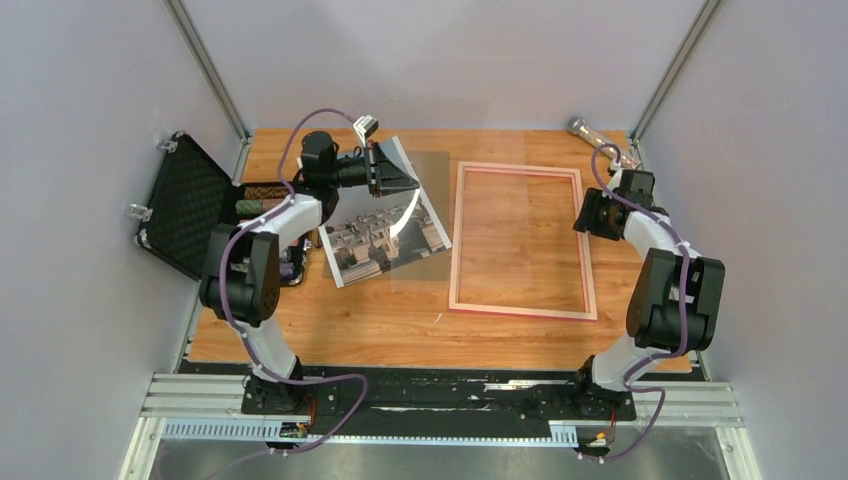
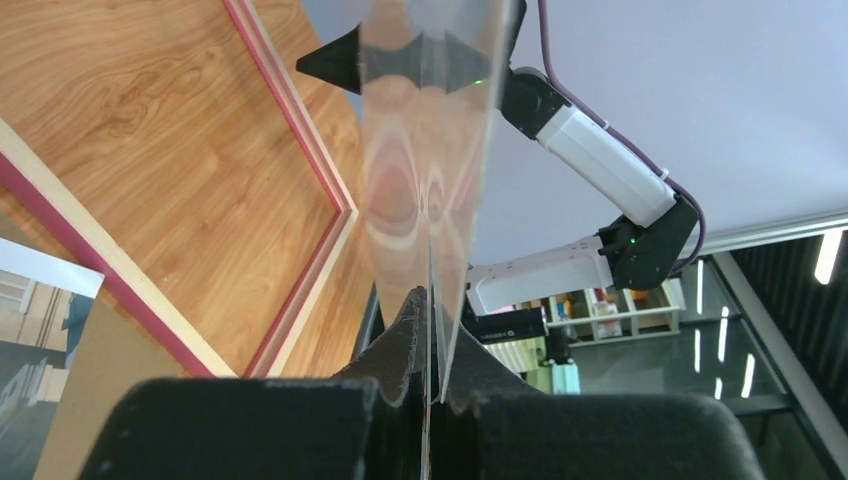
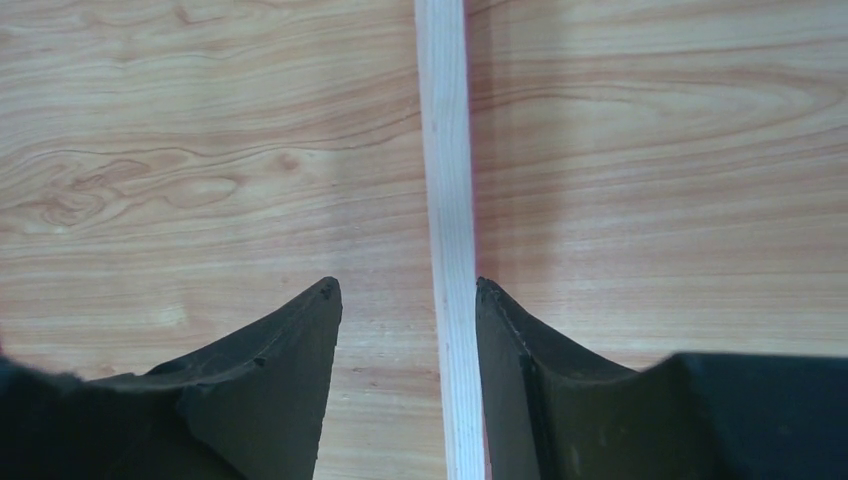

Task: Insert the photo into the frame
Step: Place the photo frame item in the photo frame.

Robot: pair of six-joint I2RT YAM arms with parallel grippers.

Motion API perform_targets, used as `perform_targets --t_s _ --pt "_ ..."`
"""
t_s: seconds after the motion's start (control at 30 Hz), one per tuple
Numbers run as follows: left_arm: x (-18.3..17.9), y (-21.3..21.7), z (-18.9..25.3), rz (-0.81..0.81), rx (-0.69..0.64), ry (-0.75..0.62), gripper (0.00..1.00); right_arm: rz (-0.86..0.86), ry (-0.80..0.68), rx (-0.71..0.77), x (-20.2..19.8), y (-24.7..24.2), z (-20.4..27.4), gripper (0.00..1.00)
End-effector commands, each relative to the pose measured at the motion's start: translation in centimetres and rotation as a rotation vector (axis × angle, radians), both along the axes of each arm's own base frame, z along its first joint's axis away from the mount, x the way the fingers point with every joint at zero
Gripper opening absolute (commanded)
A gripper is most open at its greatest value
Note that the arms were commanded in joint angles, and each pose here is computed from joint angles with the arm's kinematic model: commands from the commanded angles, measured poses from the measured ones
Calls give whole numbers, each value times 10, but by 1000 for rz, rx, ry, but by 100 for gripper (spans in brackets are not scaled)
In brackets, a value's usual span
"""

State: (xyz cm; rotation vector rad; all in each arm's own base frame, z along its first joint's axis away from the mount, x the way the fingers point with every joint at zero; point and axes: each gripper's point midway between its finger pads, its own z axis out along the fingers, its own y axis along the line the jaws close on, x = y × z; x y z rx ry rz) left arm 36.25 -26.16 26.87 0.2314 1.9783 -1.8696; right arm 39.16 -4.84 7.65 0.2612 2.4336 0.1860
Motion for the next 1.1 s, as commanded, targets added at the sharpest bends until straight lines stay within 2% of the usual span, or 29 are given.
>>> perform_targets --t_s 0.0,0.1,0.3,0.43,0.6,0.9,1.07 --pt "8 -17 21 -24 -79 -41 0 -14 16 -30 0 -13 -10 49" --pt "18 -25 10 -16 -76 -24 0 -22 41 -22 -1 -17 -20 45" --pt "31 -38 -11 7 -68 23 0 -25 86 -1 -6 -18 -37 31" --pt "32 -44 -19 11 -65 38 0 -27 97 16 -9 -18 -41 20" --pt "30 -54 -17 -7 -70 36 0 -16 119 48 -18 -13 -44 10" --pt "29 -80 -31 -54 -88 86 0 -12 146 115 -30 -1 -39 5" --pt "30 -96 -36 -81 -93 106 0 -18 147 104 -31 -2 -36 8"
